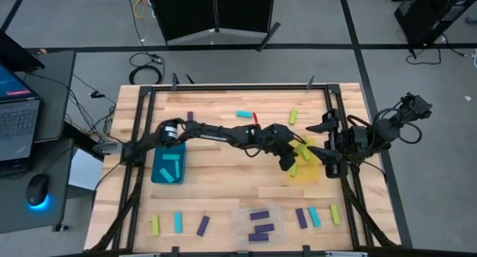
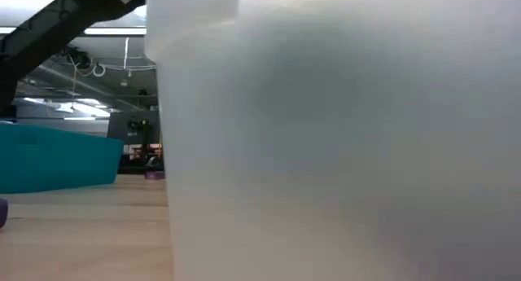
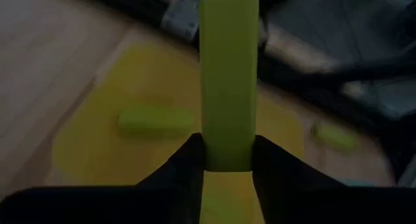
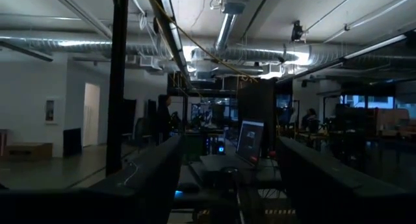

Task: Sort blocks
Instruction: Put the green block into the yellow bin, then put the light blue block into the blue bin, then put the violet block into the transparent bin

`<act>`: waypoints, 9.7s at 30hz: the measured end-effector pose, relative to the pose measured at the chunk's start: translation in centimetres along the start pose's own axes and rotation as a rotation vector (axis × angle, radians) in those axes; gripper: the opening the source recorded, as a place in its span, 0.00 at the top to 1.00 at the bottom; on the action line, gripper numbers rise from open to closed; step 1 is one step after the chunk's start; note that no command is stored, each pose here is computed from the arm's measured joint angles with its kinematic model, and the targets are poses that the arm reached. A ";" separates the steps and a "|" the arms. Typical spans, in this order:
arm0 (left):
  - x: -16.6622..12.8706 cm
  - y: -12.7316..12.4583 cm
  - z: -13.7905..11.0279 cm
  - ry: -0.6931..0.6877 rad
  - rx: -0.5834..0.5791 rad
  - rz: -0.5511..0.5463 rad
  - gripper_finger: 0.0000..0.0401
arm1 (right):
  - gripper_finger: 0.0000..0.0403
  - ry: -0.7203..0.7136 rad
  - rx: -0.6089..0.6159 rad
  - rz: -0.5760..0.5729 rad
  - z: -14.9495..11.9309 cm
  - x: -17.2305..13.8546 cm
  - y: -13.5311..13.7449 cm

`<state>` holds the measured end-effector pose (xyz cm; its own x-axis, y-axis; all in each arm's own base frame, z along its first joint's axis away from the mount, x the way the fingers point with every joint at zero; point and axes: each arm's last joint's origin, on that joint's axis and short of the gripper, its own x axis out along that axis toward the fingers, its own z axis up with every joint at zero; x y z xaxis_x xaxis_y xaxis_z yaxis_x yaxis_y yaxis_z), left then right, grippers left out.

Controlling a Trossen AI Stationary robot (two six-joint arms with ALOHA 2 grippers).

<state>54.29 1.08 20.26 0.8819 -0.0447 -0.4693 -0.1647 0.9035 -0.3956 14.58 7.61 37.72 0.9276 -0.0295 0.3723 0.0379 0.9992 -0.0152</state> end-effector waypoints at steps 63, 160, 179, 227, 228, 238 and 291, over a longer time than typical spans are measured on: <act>-34.2 2.2 -10.2 -0.603 -0.003 0.138 0.45 | 0.25 1.449 0.018 -0.196 -25.9 12.6 -24.0; -33.4 1.4 -12.3 -0.469 -0.087 0.220 0.50 | 0.25 1.654 -0.030 -0.124 -29.3 15.6 -25.9; -33.4 1.4 -12.3 -0.471 -0.082 0.221 0.50 | 0.36 1.745 -0.087 -0.157 -31.6 15.0 -26.1; -33.4 1.3 -12.1 -0.489 -0.086 0.211 0.50 | 0.71 1.599 -0.138 -0.019 -28.3 19.5 -21.6; -33.5 1.3 -12.1 -0.494 -0.078 0.210 0.50 | 0.71 1.576 -0.147 -0.012 -28.0 20.1 -21.0; -34.3 0.5 -10.6 -0.654 -0.035 0.146 0.50 | 0.71 1.255 -0.099 0.013 -26.6 25.5 -11.9; -41.6 -1.2 -9.1 -0.888 0.148 -0.339 0.50 | 0.49 0.620 0.122 0.004 -33.2 34.4 -5.3</act>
<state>13.77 -2.05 33.06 0.8953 -0.0296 0.4446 0.1644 0.9493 -0.2678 58.60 0.38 19.76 0.9720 -0.0002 -0.2348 0.0253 0.9942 0.1042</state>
